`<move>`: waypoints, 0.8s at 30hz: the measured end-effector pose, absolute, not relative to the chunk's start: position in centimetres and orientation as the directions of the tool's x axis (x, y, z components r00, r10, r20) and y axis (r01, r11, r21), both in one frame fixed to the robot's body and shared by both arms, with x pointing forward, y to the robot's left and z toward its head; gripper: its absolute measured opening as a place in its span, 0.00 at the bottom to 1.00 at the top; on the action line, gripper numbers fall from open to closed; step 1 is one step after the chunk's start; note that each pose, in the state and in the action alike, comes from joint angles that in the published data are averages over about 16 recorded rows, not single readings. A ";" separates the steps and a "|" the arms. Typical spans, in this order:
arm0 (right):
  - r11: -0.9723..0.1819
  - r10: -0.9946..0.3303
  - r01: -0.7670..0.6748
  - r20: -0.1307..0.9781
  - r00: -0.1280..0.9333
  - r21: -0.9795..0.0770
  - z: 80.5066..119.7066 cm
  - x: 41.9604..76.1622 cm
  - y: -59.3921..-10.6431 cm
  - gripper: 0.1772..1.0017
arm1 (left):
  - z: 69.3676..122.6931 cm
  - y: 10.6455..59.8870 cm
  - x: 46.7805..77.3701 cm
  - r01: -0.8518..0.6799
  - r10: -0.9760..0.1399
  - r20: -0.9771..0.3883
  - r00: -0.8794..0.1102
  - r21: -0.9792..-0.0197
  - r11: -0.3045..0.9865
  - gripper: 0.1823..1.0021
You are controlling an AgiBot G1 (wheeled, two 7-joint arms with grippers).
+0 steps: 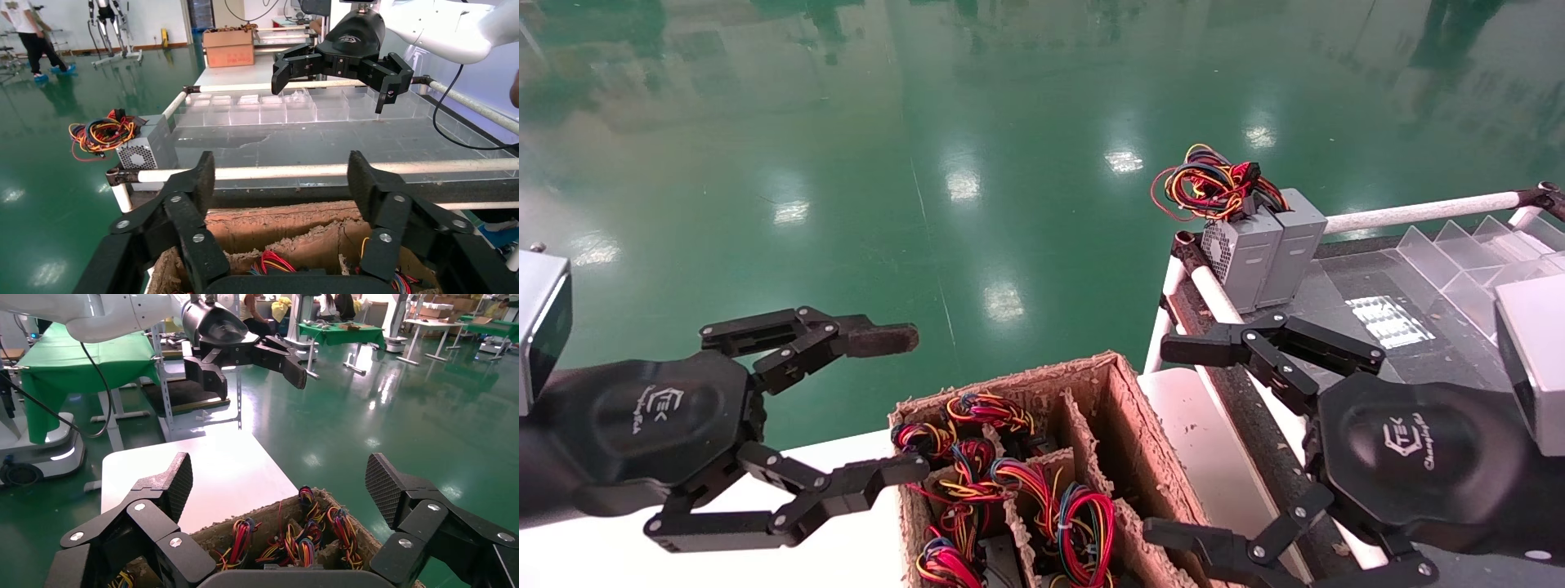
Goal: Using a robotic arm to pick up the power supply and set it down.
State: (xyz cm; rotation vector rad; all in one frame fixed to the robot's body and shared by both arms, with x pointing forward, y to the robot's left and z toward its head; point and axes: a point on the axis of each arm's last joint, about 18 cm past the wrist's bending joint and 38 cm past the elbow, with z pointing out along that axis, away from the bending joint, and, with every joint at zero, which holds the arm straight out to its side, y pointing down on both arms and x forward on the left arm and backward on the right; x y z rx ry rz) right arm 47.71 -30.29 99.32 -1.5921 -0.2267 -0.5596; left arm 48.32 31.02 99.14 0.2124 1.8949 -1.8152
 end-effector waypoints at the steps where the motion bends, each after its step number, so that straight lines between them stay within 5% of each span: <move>1: -0.112 -0.185 0.467 0.480 0.858 -0.877 99.3 47.7 -30.3 1.00 | 99.1 31.0 48.3 0.445 -0.227 -0.455 -0.861 -0.890 0.097 0.71; 10: -0.112 -0.185 0.467 0.480 0.858 -0.877 99.3 47.7 -30.3 1.00 | 99.1 31.0 48.3 0.445 -0.227 -0.455 -0.861 -0.890 0.097 0.57; 24: -0.112 -0.185 0.467 0.480 0.858 -0.877 99.3 47.7 -30.3 1.00 | 99.1 31.0 48.3 0.445 -0.227 -0.455 -0.861 -0.890 0.097 0.19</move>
